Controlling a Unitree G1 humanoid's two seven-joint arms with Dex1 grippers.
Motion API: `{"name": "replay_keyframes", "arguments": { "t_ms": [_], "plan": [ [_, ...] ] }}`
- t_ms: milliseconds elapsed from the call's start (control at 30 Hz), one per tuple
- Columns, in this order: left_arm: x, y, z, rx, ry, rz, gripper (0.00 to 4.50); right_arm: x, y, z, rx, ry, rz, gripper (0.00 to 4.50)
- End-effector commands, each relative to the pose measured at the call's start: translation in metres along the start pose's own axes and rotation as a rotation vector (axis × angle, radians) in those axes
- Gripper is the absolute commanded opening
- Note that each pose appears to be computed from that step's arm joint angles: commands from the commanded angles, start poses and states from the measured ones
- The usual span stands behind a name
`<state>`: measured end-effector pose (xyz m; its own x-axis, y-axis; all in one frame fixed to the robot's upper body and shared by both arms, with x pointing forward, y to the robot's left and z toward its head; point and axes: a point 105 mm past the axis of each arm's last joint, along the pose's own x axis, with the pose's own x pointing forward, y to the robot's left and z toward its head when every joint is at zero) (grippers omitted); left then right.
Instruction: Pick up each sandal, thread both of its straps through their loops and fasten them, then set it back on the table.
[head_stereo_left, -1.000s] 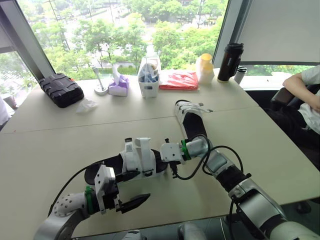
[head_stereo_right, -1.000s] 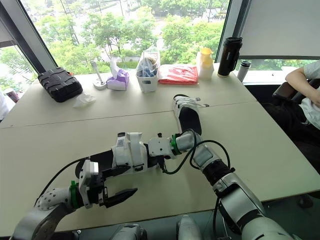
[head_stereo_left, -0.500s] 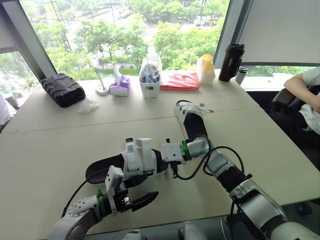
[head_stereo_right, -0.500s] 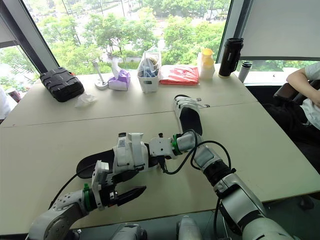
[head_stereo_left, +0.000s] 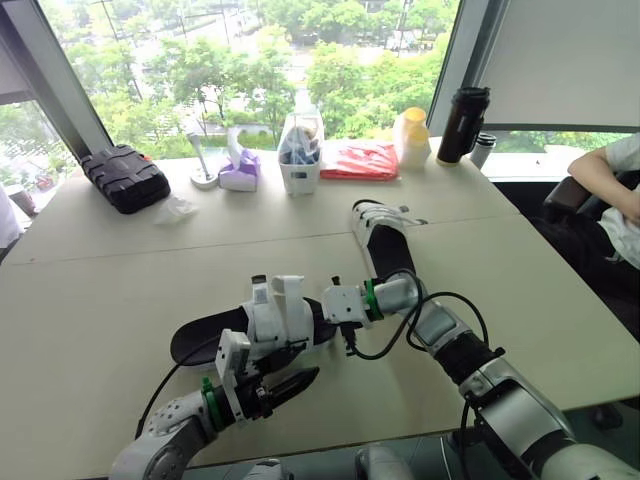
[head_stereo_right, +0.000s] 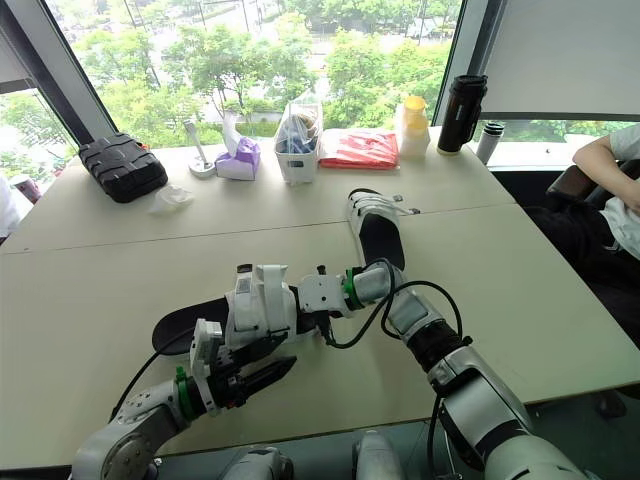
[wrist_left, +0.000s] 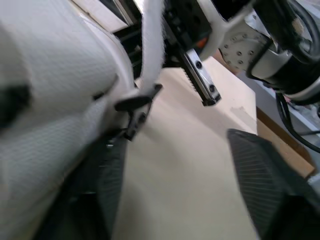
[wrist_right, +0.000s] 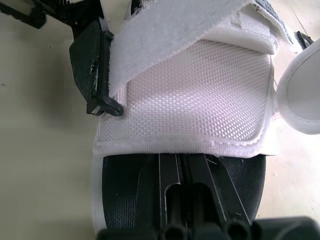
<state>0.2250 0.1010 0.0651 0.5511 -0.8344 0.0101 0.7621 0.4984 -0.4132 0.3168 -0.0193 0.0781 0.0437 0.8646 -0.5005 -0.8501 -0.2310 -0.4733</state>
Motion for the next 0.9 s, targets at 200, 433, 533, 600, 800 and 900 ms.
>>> {"name": "replay_keyframes", "arguments": {
  "t_ms": [200, 433, 533, 600, 800, 900],
  "plan": [
    [0.001, -0.009, 0.02, 0.116, -0.058, -0.031, 0.01, 0.009, 0.037, -0.036, 0.109, 0.126, 0.13, 0.0],
    [0.001, -0.008, 0.009, 0.067, 0.006, -0.026, 0.01, 0.01, 0.036, -0.035, 0.108, 0.126, 0.129, 0.0],
    [-0.006, -0.01, -0.009, -0.043, 0.099, -0.03, 0.01, 0.009, 0.036, -0.035, 0.108, 0.127, 0.129, 0.0],
    [-0.014, -0.014, -0.019, -0.111, 0.16, -0.039, 0.01, 0.009, 0.036, -0.036, 0.108, 0.127, 0.13, 0.0],
    [-0.037, -0.025, -0.044, -0.239, 0.355, -0.067, 0.01, 0.009, 0.037, -0.036, 0.11, 0.128, 0.133, 0.0],
    [-0.046, -0.025, -0.054, -0.247, 0.435, -0.054, 0.01, 0.009, 0.037, -0.036, 0.108, 0.127, 0.136, 0.0]
  ]
}}
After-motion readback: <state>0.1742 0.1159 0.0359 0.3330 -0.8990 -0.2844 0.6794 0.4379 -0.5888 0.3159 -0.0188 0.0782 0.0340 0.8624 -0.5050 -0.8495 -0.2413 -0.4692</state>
